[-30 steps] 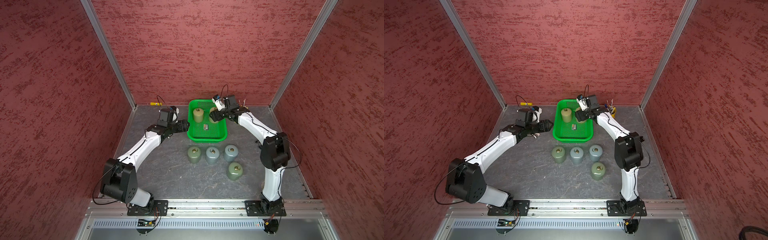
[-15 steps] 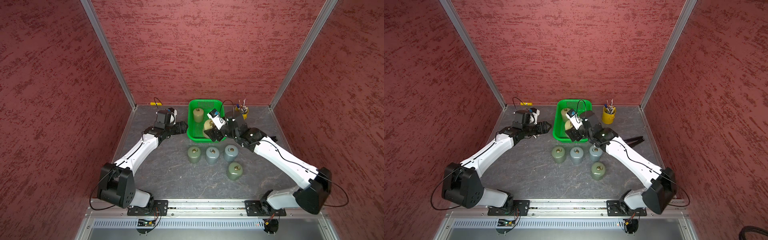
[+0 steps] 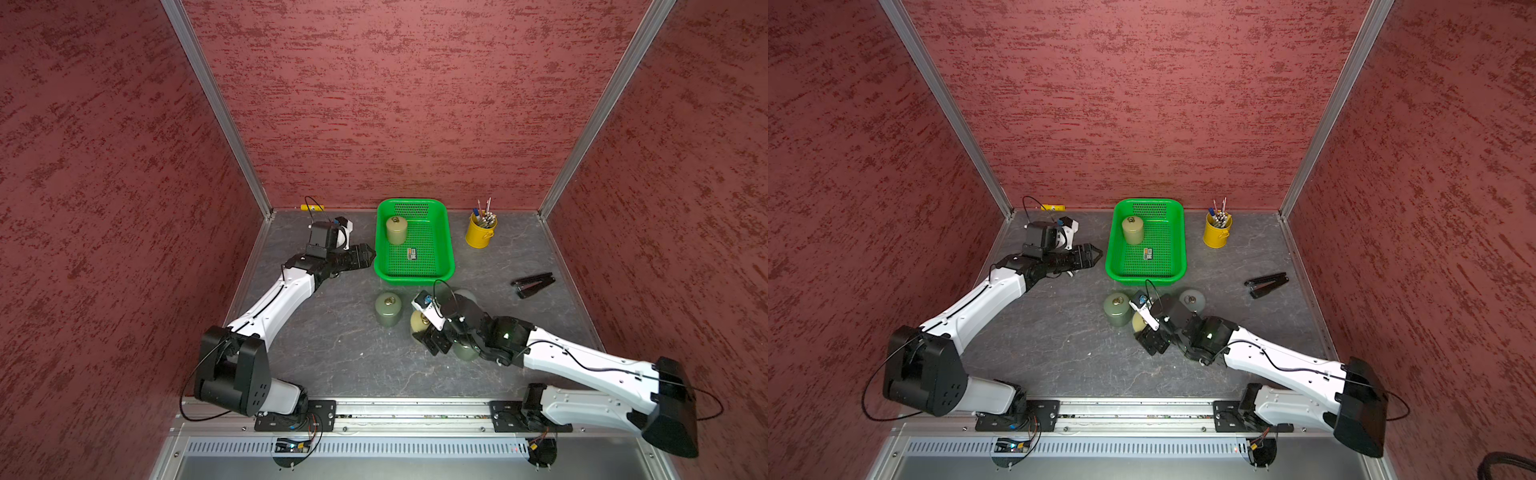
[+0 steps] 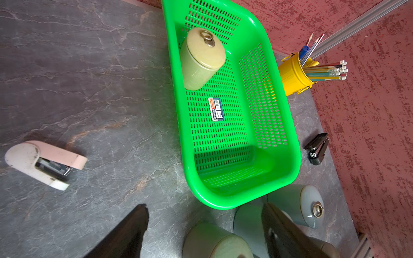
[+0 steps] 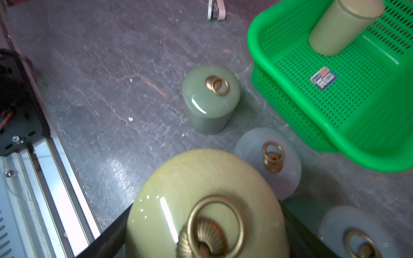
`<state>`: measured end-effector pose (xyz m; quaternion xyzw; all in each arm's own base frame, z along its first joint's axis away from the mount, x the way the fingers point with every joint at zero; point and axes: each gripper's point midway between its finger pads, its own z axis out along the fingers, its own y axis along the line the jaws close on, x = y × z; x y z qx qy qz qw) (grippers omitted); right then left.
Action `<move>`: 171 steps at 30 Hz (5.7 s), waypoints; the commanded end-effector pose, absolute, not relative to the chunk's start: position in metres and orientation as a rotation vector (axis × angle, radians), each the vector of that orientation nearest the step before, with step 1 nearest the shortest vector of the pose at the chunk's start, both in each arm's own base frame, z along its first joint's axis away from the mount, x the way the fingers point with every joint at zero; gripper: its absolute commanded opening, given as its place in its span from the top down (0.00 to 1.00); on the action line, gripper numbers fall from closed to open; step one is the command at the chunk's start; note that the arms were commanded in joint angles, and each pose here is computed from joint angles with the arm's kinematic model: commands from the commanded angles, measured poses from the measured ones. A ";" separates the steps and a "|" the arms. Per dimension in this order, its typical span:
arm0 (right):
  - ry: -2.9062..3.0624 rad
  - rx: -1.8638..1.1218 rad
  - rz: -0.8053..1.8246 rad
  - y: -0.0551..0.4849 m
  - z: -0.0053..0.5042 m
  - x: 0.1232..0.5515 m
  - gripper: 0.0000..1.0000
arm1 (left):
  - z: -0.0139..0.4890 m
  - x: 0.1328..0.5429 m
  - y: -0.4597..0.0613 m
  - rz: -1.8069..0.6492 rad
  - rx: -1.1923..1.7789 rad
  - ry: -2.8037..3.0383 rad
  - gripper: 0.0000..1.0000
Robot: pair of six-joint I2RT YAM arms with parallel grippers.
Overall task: Take the tea canister out of the basket
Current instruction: Place the tea canister at the center of the board, then pick up the tea canister from the basket.
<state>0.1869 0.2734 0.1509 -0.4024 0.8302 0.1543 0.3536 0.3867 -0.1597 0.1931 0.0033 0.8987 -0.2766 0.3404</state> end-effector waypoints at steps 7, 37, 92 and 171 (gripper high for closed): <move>2.104 -0.774 0.392 0.269 0.146 0.205 1.00 | 0.193 0.395 -0.164 -0.738 0.024 2.329 0.16; 2.189 -0.808 0.398 0.276 0.105 0.187 0.93 | 0.192 0.396 -0.164 -0.730 0.024 2.331 0.13; 2.161 -0.779 0.335 0.286 0.260 0.331 0.01 | 0.201 0.397 -0.147 -0.701 0.005 2.301 0.09; 2.212 -0.552 0.361 0.325 0.095 0.626 0.10 | 0.181 0.410 -0.136 -0.669 0.018 2.285 0.03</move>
